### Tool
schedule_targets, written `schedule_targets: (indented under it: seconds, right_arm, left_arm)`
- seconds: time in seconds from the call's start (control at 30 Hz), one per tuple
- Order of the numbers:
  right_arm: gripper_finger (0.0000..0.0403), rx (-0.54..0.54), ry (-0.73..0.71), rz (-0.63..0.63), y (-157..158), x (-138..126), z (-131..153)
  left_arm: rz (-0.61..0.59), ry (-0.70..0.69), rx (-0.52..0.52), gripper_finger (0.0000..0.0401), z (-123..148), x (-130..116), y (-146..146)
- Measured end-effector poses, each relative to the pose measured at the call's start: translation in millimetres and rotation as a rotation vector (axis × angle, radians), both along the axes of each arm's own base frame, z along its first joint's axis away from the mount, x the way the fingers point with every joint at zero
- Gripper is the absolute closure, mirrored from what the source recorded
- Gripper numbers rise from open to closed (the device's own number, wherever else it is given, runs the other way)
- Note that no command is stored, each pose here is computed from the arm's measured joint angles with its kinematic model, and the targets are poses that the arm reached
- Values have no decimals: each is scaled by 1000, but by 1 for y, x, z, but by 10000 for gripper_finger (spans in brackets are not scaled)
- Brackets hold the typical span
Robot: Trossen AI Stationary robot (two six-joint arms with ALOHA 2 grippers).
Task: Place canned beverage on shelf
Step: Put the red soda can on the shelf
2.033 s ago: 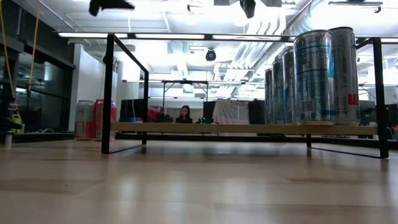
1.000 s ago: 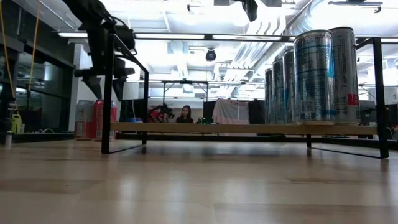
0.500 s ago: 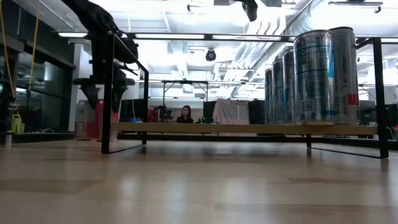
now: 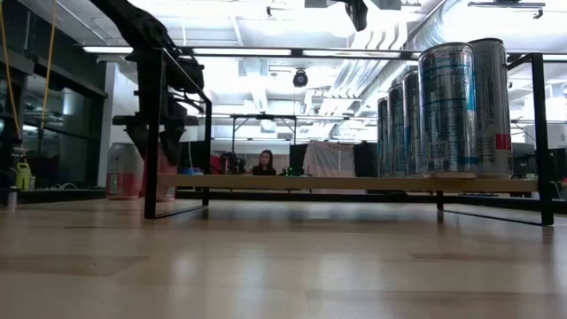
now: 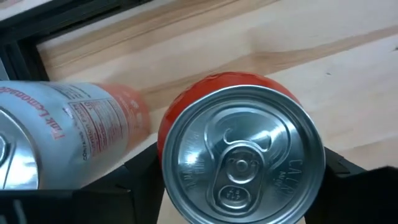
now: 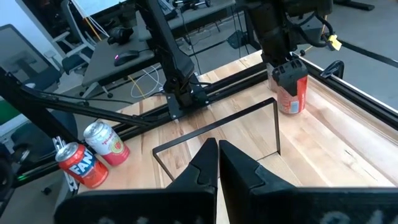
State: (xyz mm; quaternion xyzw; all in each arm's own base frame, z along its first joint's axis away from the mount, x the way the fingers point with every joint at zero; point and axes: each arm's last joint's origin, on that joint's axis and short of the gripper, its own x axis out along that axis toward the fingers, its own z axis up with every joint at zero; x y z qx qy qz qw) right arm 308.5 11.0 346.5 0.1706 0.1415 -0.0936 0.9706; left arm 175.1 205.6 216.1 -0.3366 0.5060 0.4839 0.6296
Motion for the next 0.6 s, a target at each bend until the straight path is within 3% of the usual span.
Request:
schedule_targets:
  seconds: [0.2,0.4,0.6]
  right_arm:
    - [402,0,-13,0,0,0,1]
    - [402,-25,-37,5,0,1,4]
    - [402,-46,-141,-91,-3,3,14]
  left_arm:
    - [-72,-31,0,168,19,0,-5]
    - [-163,-190,193,168,93,3,-16]
    - [-365,-366,357,168,169,19,-49]
